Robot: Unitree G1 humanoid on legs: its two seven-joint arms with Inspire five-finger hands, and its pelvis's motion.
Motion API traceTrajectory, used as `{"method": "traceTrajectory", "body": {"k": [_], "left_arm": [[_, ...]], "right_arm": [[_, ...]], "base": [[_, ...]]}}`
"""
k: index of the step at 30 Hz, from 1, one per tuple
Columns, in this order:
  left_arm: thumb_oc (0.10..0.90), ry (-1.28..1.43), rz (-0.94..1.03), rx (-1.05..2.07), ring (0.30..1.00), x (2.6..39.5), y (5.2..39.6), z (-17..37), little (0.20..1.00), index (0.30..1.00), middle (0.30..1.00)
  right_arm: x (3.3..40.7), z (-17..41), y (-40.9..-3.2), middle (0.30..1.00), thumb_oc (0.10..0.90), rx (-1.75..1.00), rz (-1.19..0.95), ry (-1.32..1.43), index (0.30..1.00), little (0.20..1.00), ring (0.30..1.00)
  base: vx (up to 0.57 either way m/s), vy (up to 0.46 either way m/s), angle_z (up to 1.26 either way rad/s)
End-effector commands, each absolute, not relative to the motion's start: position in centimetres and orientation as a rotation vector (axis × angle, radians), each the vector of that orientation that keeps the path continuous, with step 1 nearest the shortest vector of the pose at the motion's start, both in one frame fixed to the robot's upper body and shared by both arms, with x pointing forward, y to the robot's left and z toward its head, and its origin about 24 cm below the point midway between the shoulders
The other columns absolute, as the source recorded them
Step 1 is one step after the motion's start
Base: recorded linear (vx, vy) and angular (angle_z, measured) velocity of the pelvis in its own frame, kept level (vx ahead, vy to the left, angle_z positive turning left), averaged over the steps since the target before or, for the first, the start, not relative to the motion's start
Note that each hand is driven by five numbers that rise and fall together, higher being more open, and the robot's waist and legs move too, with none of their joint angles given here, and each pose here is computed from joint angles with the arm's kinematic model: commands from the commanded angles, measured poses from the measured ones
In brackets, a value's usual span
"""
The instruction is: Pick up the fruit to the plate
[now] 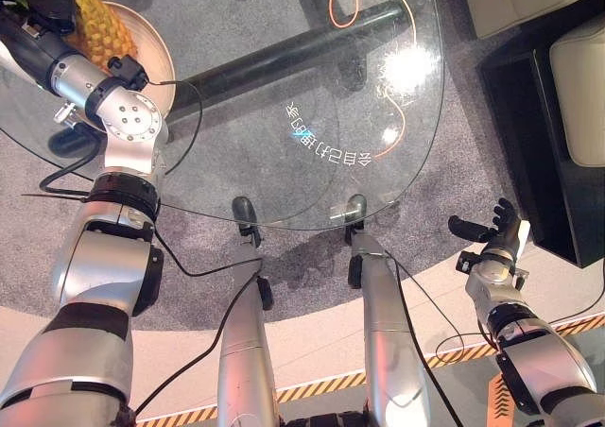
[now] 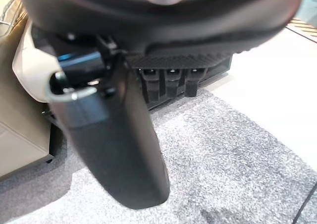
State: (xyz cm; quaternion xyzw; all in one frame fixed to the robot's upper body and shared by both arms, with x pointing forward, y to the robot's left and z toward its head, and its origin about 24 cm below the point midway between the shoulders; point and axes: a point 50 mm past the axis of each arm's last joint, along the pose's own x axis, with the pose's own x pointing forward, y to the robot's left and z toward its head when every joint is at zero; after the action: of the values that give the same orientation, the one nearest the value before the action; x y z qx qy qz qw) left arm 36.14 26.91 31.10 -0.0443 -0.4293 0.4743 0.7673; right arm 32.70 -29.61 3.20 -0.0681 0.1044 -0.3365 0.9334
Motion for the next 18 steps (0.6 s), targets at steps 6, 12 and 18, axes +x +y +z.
{"method": "traceTrajectory", "body": {"k": [6, 12, 18], "left_arm": [[0.380, -1.193, 1.090, -0.091, 0.540, 33.0, 29.1, 36.9, 0.480, 0.540, 0.540], [0.440, -1.189, 1.051, -0.038, 0.592, 33.3, 28.9, 36.4, 0.540, 0.592, 0.592], [0.482, -1.173, 1.000, -0.019, 0.627, 33.6, 28.7, 35.5, 0.582, 0.627, 0.627]], "right_arm": [[31.1, 2.2, -30.8, 0.900, 0.800, -0.153, -0.760, 0.211, 0.900, 0.900, 0.900], [31.1, 2.3, -30.8, 0.900, 0.800, -0.150, -0.760, 0.207, 0.900, 0.900, 0.900], [31.2, 2.3, -30.4, 0.900, 0.800, -0.142, -0.766, 0.203, 0.900, 0.900, 0.900]], "base": [[0.00, 0.000, 0.00], [0.00, 0.000, 0.00], [0.00, -0.006, 0.00]]}}
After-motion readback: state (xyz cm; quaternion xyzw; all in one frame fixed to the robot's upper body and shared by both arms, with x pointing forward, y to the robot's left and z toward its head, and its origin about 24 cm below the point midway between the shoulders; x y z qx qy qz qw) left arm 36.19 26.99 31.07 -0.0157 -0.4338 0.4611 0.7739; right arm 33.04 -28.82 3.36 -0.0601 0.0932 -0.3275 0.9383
